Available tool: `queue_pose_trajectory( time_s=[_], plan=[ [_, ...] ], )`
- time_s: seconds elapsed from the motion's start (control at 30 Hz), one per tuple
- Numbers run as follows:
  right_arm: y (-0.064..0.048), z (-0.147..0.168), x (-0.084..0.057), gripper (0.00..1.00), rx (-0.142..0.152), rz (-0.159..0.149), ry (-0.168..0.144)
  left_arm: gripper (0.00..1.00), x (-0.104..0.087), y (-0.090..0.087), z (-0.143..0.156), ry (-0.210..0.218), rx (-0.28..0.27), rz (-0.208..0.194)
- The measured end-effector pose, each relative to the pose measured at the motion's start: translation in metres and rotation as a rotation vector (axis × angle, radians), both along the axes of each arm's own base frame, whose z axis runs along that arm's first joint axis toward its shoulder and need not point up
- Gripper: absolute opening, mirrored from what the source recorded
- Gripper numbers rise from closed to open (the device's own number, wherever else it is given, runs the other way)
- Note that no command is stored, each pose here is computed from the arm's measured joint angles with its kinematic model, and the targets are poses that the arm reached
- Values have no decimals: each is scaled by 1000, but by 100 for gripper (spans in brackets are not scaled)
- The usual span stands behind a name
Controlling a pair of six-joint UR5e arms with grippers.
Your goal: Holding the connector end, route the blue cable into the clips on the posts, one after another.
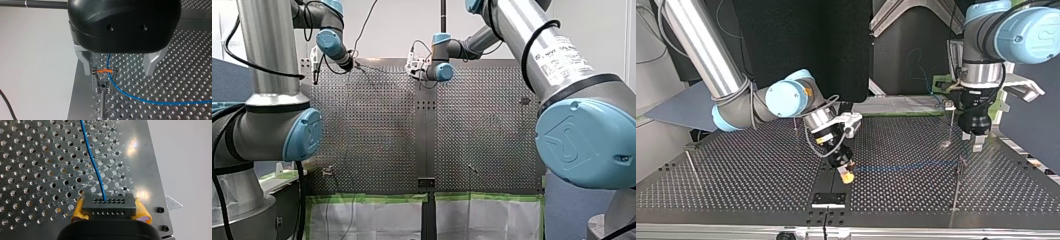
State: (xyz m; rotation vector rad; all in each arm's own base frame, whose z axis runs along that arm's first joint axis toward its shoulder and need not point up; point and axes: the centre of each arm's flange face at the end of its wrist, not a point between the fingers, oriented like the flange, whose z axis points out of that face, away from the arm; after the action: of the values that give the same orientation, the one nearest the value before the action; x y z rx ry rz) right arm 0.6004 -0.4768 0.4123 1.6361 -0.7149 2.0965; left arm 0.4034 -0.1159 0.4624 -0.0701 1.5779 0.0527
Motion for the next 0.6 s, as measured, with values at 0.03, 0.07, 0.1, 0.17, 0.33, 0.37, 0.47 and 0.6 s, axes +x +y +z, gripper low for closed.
queue_pose_trajectory(
  time_s=[0.03, 0.07, 0.1, 0.17, 0.33, 0.37, 0.47, 0.6],
  plan=[
    [0, 0, 0, 0, 0, 0, 0, 100, 0, 0, 0, 1, 0, 1],
    [0, 0, 0, 0, 0, 0, 0, 100, 0, 1, -1, 1, 0, 2],
    [0, 0, 0, 0, 0, 0, 0, 100, 1, 1, -1, 1, 0, 3],
    [0, 0, 0, 0, 0, 2, 0, 100, 1, 2, -1, 1, 0, 5],
    [0, 0, 0, 0, 1, 5, 0, 100, 1, 3, 0, 1, 2, 7],
    [0, 0, 0, 0, 1, 5, 1, 100, 1, 3, 0, 1, 3, 7],
    [0, 0, 0, 0, 2, 6, 1, 100, 1, 3, 0, 1, 8, 7],
    [1, -1, 1, 0, 3, 8, 1, 100, 1, 3, 0, 2, 13, 7]
  ],
)
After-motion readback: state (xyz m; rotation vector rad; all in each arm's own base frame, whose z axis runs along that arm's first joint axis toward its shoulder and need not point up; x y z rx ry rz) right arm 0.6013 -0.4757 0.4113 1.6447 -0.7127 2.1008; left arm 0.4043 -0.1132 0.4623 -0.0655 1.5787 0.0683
